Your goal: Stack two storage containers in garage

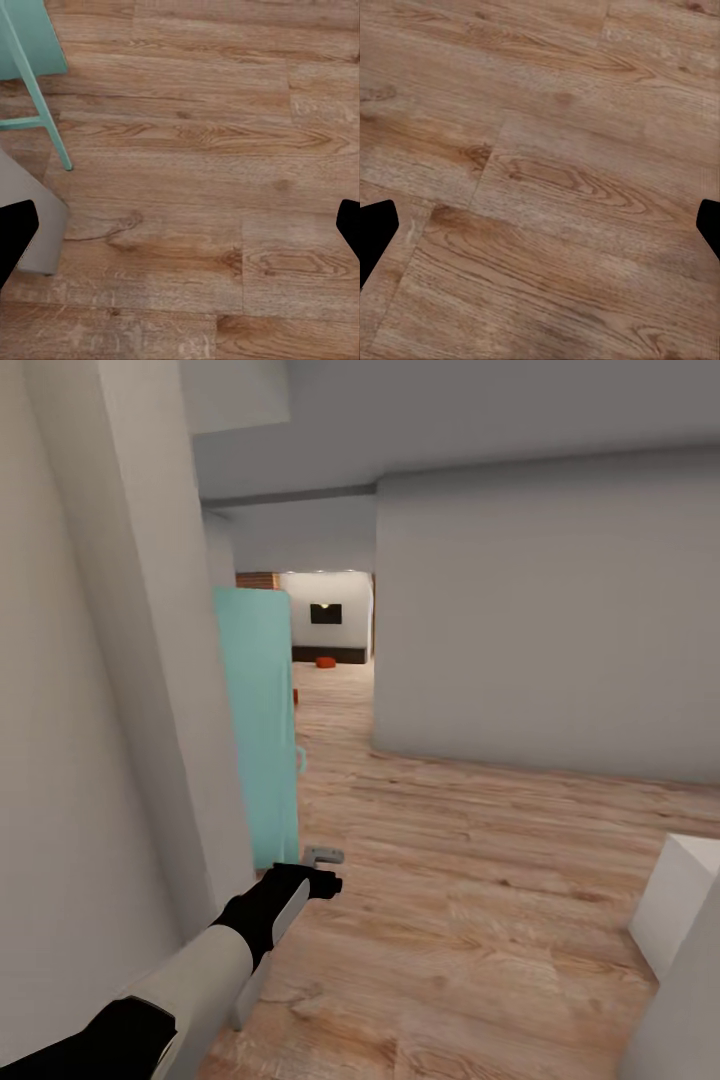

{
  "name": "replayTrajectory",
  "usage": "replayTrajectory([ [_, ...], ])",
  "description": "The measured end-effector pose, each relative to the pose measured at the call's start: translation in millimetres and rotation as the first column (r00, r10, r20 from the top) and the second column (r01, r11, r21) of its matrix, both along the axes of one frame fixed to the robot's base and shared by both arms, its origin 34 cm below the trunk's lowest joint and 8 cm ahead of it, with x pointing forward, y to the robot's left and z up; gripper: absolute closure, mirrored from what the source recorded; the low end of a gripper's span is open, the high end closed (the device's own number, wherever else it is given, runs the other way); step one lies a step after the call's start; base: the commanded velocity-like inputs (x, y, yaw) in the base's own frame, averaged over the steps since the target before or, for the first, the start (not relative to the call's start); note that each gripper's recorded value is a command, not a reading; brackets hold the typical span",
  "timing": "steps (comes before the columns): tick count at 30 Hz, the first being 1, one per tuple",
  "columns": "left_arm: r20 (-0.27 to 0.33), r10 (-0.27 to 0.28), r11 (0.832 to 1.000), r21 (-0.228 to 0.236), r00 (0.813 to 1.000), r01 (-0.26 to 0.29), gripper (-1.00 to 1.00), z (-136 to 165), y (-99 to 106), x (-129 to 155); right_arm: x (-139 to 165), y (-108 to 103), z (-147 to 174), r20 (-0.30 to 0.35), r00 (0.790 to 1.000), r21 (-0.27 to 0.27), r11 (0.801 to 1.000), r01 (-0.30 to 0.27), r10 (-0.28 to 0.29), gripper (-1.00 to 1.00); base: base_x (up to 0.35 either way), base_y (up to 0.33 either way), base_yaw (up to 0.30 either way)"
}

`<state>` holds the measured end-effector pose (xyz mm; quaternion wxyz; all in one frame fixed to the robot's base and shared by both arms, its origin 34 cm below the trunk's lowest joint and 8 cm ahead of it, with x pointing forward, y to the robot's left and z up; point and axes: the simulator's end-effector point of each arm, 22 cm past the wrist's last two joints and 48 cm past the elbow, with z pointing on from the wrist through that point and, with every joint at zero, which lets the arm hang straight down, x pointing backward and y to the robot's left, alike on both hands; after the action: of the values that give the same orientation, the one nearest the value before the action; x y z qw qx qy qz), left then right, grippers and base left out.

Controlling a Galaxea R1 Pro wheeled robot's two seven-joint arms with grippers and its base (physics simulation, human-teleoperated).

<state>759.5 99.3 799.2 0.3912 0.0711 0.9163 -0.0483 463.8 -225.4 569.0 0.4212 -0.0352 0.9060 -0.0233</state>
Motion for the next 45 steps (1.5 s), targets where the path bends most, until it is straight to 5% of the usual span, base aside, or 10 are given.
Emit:
replayTrajectory([
  [45, -0.087, 0.008, 1.000, 0.017, 0.996, -0.007, -1.00, -41.4, 6.8, -25.3, 0.1, 0.0, 0.1, 0.000, 1.000, 0.000, 1.000, 0.000, 0.000, -1.00, 0.310, -0.016, 0.000],
])
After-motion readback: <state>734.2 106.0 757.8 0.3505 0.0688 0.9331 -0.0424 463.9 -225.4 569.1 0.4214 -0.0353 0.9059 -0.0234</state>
